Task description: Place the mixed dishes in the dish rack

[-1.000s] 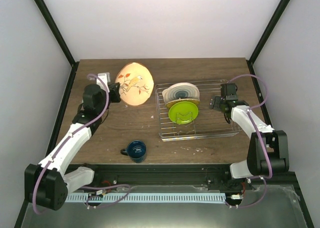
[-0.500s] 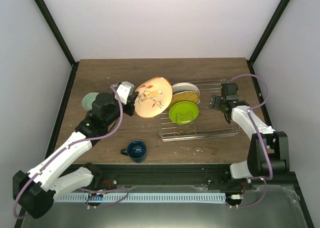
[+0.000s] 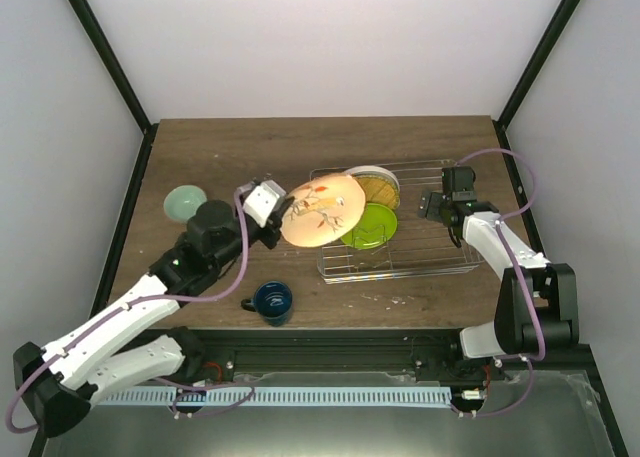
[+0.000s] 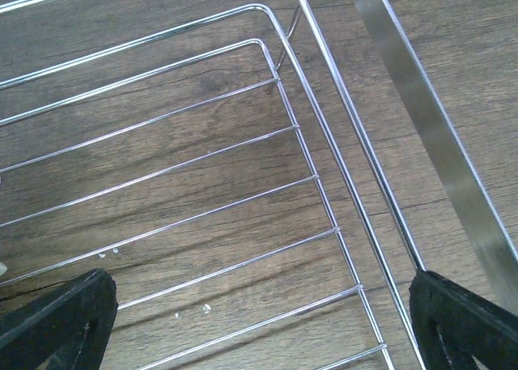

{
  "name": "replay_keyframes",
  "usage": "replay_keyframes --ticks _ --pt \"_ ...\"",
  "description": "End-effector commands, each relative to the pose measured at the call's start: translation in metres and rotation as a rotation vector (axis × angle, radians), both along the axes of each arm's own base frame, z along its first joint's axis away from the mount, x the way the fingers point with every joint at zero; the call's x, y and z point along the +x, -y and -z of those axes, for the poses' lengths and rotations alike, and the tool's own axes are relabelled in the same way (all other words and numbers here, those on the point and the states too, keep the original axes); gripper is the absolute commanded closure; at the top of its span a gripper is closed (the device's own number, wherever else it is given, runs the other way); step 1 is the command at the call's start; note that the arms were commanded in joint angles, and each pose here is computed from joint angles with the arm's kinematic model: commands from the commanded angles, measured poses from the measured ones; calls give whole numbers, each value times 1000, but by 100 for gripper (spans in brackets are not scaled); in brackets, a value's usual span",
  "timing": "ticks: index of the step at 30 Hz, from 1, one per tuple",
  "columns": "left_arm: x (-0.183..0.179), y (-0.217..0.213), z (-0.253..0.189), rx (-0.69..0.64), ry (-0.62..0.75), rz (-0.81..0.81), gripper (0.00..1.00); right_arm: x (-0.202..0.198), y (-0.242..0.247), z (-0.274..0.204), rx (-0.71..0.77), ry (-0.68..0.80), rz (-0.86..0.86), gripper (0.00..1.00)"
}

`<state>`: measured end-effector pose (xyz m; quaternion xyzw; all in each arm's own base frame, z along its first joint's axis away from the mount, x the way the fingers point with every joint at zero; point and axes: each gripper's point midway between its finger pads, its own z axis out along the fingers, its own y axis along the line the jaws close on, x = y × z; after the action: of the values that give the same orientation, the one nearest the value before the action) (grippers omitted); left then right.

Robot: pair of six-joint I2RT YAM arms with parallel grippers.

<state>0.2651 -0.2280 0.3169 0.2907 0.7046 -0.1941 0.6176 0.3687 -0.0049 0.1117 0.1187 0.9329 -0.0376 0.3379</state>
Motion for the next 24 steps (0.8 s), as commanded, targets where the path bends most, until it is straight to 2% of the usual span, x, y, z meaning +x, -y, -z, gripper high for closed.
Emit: replay_keyframes --ticks 1,11,24 --pt "-18 23 -50 -87 182 62 100 10 3 -14 2 39 9 0" --pt "-22 71 -33 69 259 46 100 11 4 -14 -3 40 12 0" --pt "-17 86 -50 79 320 41 100 12 5 -16 -13 48 13 0"
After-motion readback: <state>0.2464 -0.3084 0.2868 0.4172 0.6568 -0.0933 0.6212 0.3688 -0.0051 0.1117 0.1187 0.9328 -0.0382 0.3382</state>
